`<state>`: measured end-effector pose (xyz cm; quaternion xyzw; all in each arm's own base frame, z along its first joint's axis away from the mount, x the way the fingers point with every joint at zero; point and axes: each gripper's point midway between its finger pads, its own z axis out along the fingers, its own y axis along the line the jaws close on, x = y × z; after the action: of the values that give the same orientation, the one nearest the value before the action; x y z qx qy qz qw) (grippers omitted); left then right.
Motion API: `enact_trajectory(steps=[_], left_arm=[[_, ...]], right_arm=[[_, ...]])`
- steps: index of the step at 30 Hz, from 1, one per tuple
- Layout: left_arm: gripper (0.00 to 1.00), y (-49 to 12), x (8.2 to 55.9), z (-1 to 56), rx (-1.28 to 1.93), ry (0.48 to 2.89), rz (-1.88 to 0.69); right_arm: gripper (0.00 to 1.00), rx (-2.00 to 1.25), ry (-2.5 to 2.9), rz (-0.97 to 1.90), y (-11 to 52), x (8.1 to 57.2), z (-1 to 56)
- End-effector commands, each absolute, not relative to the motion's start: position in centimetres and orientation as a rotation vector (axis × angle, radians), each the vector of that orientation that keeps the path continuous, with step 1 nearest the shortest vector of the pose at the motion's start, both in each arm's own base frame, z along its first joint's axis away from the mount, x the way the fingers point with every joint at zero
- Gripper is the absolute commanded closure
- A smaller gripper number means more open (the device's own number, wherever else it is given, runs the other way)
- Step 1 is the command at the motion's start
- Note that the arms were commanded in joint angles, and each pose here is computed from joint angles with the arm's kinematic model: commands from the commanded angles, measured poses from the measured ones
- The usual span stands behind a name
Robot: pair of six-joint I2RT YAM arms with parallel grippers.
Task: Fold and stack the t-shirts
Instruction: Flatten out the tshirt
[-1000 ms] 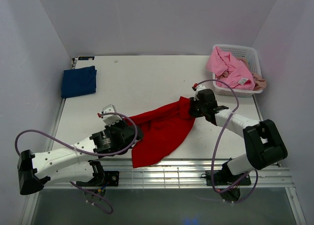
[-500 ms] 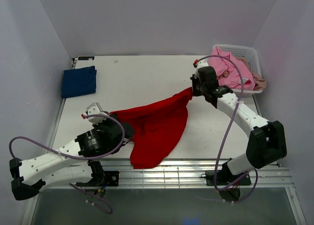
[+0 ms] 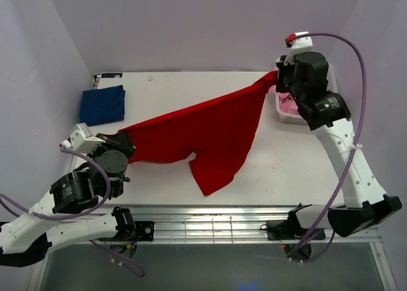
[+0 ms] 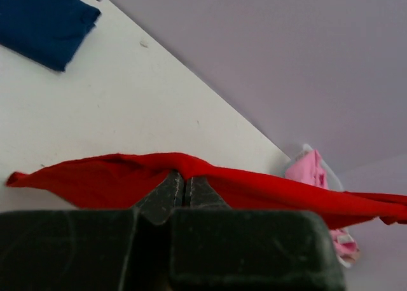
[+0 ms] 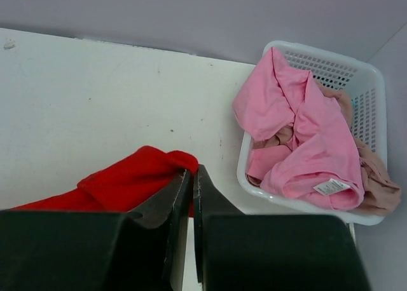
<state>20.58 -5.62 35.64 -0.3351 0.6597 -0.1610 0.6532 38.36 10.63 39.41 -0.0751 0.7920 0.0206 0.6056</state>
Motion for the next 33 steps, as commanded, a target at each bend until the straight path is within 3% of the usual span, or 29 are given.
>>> enact_trajectory(steps=[1, 11, 20, 23, 27, 31, 33], left_arm=[[1.00, -8.5, 20.3, 38.7, -0.545, 1.554, -0.495], [1.00, -15.9, 17.1, 46.6, -0.184, 1.495, -0.978], [1.00, -13.2, 15.3, 49.9, -0.234, 1.414, -1.093], [1.00, -11.5, 16.6, 48.4, -0.327, 1.423, -0.986], [1.00, -10.7, 18.8, 45.4, -0.424, 1.460, -0.794], [1.00, -8.3, 21.6, 41.5, -0.540, 1.445, -0.410], [1.00, -8.7, 22.4, 39.7, -0.559, 1.427, -0.334]], right_arm=[[0.92, -0.147, 1.700, 0.052, 8.5, 34.4, 45.9], [0.92, -0.167, 1.433, 0.204, 6.4, 23.1, 57.9], [0.92, -0.159, 1.288, 0.320, 5.9, 17.3, 61.4], [0.92, -0.145, 1.297, 0.307, 6.0, 18.8, 60.7], [0.92, -0.125, 1.416, 0.251, 7.4, 24.9, 55.8], [0.92, -0.119, 1.621, 0.162, 9.7, 34.2, 46.6], [0.92, -0.114, 1.662, 0.142, 10.7, 37.5, 44.3]])
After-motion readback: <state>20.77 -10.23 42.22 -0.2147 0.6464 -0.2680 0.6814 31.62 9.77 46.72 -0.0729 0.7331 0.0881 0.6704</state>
